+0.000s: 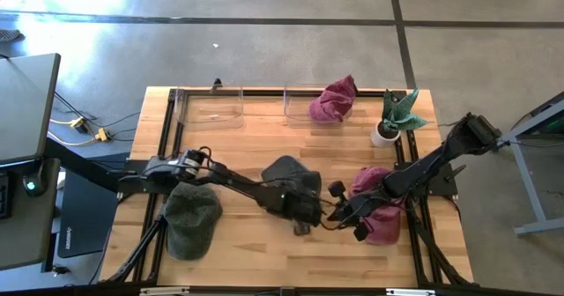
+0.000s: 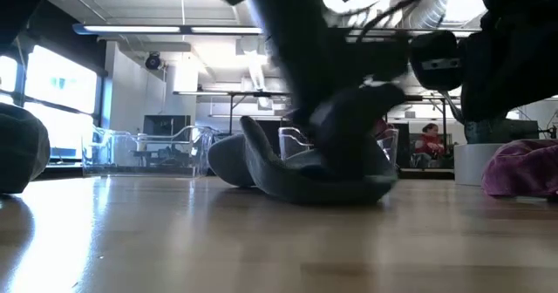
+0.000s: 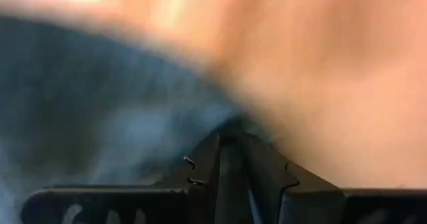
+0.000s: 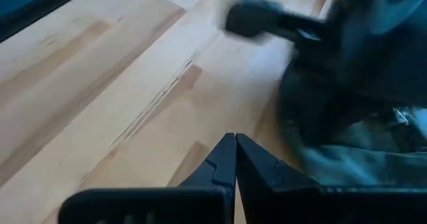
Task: Pick & Place hat
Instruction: Put the right black cap into the left transparent bin
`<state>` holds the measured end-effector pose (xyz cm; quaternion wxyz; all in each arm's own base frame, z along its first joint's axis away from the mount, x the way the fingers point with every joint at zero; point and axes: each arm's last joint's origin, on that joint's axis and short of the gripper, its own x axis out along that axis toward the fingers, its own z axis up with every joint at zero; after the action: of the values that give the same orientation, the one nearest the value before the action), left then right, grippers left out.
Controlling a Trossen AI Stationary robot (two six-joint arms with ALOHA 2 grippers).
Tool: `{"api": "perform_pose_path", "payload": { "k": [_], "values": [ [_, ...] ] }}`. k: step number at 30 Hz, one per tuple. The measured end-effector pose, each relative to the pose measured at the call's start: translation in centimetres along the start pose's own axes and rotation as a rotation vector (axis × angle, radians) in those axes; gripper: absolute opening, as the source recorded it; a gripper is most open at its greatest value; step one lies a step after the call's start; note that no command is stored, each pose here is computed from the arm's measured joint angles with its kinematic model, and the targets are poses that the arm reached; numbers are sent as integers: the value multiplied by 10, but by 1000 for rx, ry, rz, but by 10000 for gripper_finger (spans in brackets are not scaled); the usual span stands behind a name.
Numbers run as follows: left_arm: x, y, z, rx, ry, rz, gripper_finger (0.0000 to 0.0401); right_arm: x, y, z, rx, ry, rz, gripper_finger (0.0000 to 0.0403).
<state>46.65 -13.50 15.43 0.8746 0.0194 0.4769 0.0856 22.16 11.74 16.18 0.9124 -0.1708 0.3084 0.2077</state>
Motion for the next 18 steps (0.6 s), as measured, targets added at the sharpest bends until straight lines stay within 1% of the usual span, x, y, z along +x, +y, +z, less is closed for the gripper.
{"api": "perform_pose_path", "payload": {
  "k": [1,2,4,6,8,10,11,13,15,16,18],
  "values": [
    [4,-4,6,9,-51,-59,59,-2,0,1,-8,-2,-7,2],
    [7,-7,6,39,-66,-80,59,-4,-1,2,-9,-10,-17,2],
    [6,-9,4,80,-50,-79,59,-7,-2,4,-9,-19,-37,4],
    [0,-14,7,97,-62,-50,59,-10,-3,5,-4,-25,-39,6],
    [-16,-18,8,128,-55,4,59,-10,-3,5,-3,-27,-39,5],
    [-34,-24,16,129,-97,41,59,-8,-2,3,-2,-10,-35,3],
    [-40,-26,15,126,-92,66,59,-6,-2,3,5,-8,-41,2],
    [-47,-27,6,135,-3,136,59,-1,-3,1,40,6,-90,2],
    [-48,-26,-5,115,89,200,59,7,-6,-2,87,14,-163,3],
    [-48,-24,-8,96,122,215,59,11,-8,-4,107,16,-187,2],
    [-47,-20,-10,54,150,182,59,22,-12,-10,144,35,-205,1]
  ]
}}
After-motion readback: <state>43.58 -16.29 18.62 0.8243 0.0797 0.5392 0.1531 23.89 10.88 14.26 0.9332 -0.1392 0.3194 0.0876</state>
